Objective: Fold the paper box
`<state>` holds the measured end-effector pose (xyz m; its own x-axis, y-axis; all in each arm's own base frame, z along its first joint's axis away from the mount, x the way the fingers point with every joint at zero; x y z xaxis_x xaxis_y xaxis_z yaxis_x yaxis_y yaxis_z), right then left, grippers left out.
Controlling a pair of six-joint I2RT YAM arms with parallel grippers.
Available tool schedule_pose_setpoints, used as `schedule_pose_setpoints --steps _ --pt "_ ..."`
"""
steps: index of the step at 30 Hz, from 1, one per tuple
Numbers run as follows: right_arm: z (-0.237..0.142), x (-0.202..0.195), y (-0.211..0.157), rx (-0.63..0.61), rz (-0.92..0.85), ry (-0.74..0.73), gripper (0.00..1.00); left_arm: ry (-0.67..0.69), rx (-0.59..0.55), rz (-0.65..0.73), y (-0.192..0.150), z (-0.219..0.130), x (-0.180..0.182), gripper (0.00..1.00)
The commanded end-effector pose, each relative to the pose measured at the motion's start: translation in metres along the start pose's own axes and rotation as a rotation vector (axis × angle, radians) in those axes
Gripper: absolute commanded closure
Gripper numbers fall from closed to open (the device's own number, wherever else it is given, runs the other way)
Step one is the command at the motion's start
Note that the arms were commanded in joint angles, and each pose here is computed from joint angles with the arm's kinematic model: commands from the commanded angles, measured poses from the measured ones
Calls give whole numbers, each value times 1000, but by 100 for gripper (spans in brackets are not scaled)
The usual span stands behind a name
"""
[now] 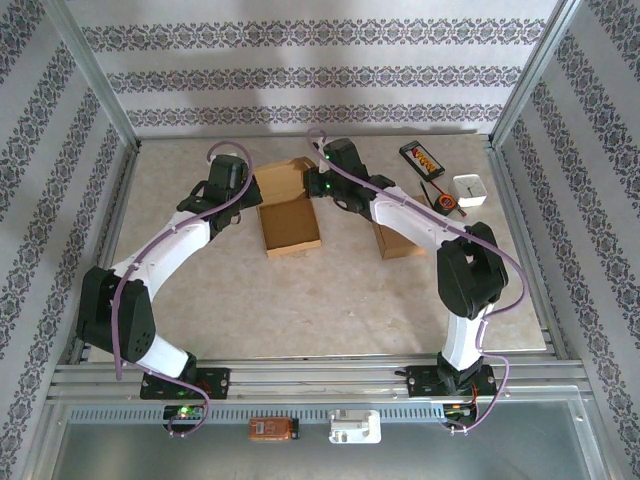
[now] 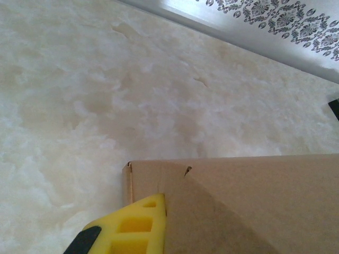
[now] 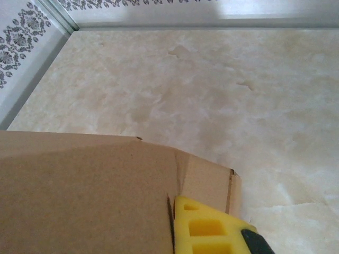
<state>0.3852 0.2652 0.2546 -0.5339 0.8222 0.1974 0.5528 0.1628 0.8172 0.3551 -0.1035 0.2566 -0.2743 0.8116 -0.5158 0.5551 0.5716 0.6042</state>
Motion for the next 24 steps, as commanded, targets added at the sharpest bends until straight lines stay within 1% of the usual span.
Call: schedule_pose_setpoints --steps 1,8,16,19,22,24 --pt "-4 12 -5 -17 40 34 93 -128 -25 -54 6 -5 -12 95" --pt "-1 14 -20 -14 57 42 93 -117 -10 -39 -9 -3 3 95" --pt "-6 16 -35 -14 59 25 93 -101 5 -49 -21 -5 16 95" --pt "-7 19 -45 -11 43 18 93 -118 10 -51 -24 -8 18 95" --pt "-5 19 -57 -1 36 1 92 -162 29 -32 -32 -8 21 93" --pt "-5 21 -63 4 41 1 92 -157 35 -29 -37 -7 25 93"
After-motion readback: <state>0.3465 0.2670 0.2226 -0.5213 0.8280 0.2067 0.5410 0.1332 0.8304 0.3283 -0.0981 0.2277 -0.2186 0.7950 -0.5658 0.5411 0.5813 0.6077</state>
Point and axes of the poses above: each hand's point on the last joint's axis, 136 mm out from that joint toward the fingers, its own z axis out along the fingers, its own x axis along the line the jaws close on, y = z × x, the point moved 10 cm from there along -z, back along the fingers, and after that the axes turned 13 degrees about -z, right-handed, at the moved point
